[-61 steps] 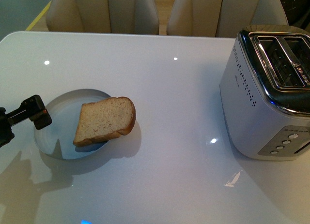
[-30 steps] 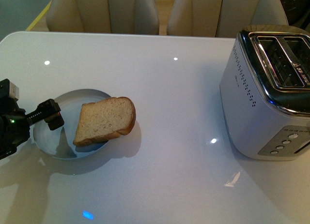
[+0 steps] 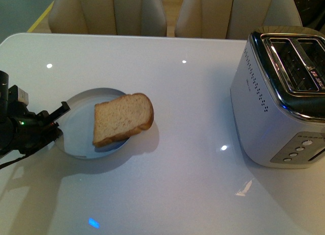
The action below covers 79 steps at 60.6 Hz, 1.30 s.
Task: Left arm holds plate, right arm toasts bread
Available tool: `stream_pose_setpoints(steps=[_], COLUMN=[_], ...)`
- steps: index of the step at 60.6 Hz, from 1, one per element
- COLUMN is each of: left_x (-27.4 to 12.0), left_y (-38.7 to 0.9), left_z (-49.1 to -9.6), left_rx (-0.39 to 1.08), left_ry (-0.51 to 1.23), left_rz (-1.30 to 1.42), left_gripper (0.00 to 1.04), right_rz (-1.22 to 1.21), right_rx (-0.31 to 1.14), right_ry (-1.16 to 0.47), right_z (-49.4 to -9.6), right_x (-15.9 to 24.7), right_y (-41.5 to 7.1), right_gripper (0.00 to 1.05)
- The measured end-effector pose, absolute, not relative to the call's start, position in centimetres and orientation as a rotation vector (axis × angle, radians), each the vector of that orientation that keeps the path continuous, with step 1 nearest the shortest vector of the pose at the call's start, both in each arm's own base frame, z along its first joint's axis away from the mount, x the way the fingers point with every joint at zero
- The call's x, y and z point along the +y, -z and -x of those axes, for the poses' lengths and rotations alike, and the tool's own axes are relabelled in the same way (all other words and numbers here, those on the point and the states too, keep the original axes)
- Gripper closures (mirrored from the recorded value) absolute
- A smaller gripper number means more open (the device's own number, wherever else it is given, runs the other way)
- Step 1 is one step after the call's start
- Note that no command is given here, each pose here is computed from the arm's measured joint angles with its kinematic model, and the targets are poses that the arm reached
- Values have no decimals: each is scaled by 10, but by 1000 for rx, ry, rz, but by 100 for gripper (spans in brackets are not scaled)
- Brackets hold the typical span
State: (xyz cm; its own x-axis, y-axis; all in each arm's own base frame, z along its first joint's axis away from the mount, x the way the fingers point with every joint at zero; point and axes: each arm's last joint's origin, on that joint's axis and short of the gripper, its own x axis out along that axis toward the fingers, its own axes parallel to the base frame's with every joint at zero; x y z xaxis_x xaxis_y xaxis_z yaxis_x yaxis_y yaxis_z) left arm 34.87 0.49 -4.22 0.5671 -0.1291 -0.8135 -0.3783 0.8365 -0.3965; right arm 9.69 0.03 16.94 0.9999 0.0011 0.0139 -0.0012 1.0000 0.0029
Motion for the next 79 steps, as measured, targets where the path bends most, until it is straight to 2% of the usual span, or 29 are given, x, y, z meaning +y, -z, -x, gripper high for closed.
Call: stream_pose_setpoints(steps=[18, 38, 44, 56, 69, 79], left_x=[12, 3, -13, -54, -104, -129], left_y=[19, -67, -101, -144, -170, -178], left_z=[-332, -325, -322, -312, -297, -288], left_rx=[944, 831, 810, 830, 859, 881], left_ry=[-183, -88, -19, 105, 225, 273], left_rz=[769, 793, 777, 735, 698, 682], left_gripper=[102, 102, 102, 102, 102, 102], right_rz=[-3, -3, -3, -3, -3, -3], right_rx=[-14, -14, -14, -14, -14, -14], right_ry=[-1, -1, -1, -1, -1, -1], right_z=[-97, -97, -97, -97, -97, -97], right_x=[0, 0, 0, 0, 0, 0], right_y=[-169, -169, -169, -169, -169, -169], right_gripper=[9, 9, 9, 9, 9, 9])
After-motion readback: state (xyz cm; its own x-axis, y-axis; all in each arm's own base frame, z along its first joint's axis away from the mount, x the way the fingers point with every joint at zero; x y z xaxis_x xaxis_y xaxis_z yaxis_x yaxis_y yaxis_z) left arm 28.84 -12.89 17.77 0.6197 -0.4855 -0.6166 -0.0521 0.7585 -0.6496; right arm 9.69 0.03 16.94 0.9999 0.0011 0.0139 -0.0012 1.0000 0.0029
